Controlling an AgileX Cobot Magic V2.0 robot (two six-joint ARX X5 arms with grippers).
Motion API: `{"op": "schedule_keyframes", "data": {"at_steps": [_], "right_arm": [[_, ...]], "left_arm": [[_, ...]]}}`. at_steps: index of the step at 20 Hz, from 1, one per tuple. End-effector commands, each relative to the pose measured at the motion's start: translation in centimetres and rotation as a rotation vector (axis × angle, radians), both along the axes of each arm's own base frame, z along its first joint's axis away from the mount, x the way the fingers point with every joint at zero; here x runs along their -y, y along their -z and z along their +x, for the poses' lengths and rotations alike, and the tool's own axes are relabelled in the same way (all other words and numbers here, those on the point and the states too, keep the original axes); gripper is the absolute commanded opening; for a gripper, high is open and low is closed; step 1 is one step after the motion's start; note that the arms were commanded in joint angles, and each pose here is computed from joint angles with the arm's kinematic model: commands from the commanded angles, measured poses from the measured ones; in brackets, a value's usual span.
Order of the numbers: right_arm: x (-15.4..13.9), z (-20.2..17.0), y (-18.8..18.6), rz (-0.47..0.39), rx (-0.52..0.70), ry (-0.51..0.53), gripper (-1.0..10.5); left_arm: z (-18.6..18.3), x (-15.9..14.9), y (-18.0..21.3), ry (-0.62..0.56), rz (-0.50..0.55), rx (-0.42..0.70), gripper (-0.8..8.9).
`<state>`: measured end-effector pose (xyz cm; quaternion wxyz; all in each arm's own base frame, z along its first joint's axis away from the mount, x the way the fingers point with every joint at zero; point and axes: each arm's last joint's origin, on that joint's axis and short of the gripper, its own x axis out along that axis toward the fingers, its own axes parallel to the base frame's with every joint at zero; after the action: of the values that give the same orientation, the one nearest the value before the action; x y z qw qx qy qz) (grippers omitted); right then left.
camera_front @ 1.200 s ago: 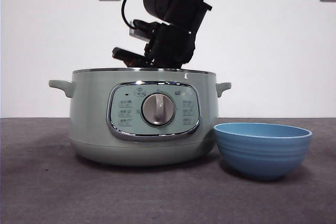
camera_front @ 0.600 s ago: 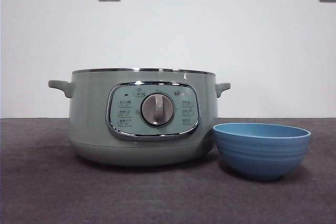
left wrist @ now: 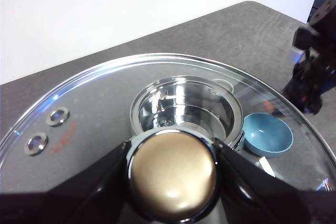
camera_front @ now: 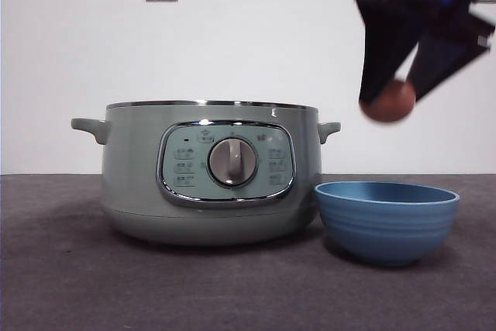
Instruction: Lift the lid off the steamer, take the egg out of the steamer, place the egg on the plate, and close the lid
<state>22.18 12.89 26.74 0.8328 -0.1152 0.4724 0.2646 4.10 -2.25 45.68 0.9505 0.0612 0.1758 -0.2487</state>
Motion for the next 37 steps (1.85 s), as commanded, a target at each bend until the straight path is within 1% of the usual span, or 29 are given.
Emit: {"op": "schedule_keyframes", "data": {"at_steps": [1,4,8,12,18,19,20,22,23,25,27,30,33,35,37], "right_arm": [[0.0,-0.1,2.5,0.009,-0.021,-0.003,-0.1],[-0.1,0.1,4.8,0.005,-0.032,-0.005,-0.1],[-0.8,1.2,6.9,-0.012,-0.059,-0.010,-0.1],[-1.3,2.2,9.3,-0.050,-0.111,-0.018,-0.1],[-1.6,2.5,10.6,-0.067,-0.147,-0.019,0.0],[-1.6,2.5,10.6,-0.066,-0.147,-0.020,0.5],[-1.6,2.5,10.6,-0.068,-0.150,-0.020,1.5],[-1.5,2.4,10.3,-0.066,-0.146,-0.020,4.1],[-1.5,2.3,9.9,-0.059,-0.134,-0.020,4.6],[-1.2,1.9,8.4,-0.033,-0.086,-0.020,4.6],[-0.8,1.2,6.3,0.003,-0.019,-0.020,4.6],[0.5,-1.0,2.1,0.074,0.111,-0.019,4.6],[2.2,-4.1,-2.2,0.177,0.269,0.000,4.5],[3.5,-6.3,-4.2,0.240,0.347,0.016,4.5],[4.7,-8.4,-5.5,0.285,0.405,0.025,4.5]], "left_arm": [[-0.1,-0.1,-0.8,0.002,-0.021,0.063,-0.08],[0.4,0.2,-0.7,0.002,-0.014,0.049,-0.08],[1.0,0.5,-0.7,0.004,-0.005,0.032,-0.08],[1.1,0.6,-0.6,0.004,-0.004,0.028,-0.08],[1.1,0.6,-0.7,0.003,-0.003,0.028,-0.08],[1.2,0.6,-0.7,0.003,-0.005,0.031,-0.08],[1.4,0.7,-0.7,0.003,-0.006,0.033,-0.08],[1.9,1.0,-0.8,0.006,-0.004,0.035,-0.08],[2.4,1.3,-0.8,0.008,0.003,0.030,-0.08],[3.8,2.2,-0.8,0.039,0.006,0.014,-0.08],[5.3,3.2,-1.0,0.086,-0.020,0.028,-0.08],[8.1,4.7,-0.7,0.089,-0.012,0.011,-0.08],[11.8,6.9,1.6,0.130,-0.010,-0.025,-0.08],[13.9,8.3,3.7,0.141,-0.010,-0.027,-0.08],[16.0,9.8,6.0,0.153,-0.003,-0.043,-0.08]]}}
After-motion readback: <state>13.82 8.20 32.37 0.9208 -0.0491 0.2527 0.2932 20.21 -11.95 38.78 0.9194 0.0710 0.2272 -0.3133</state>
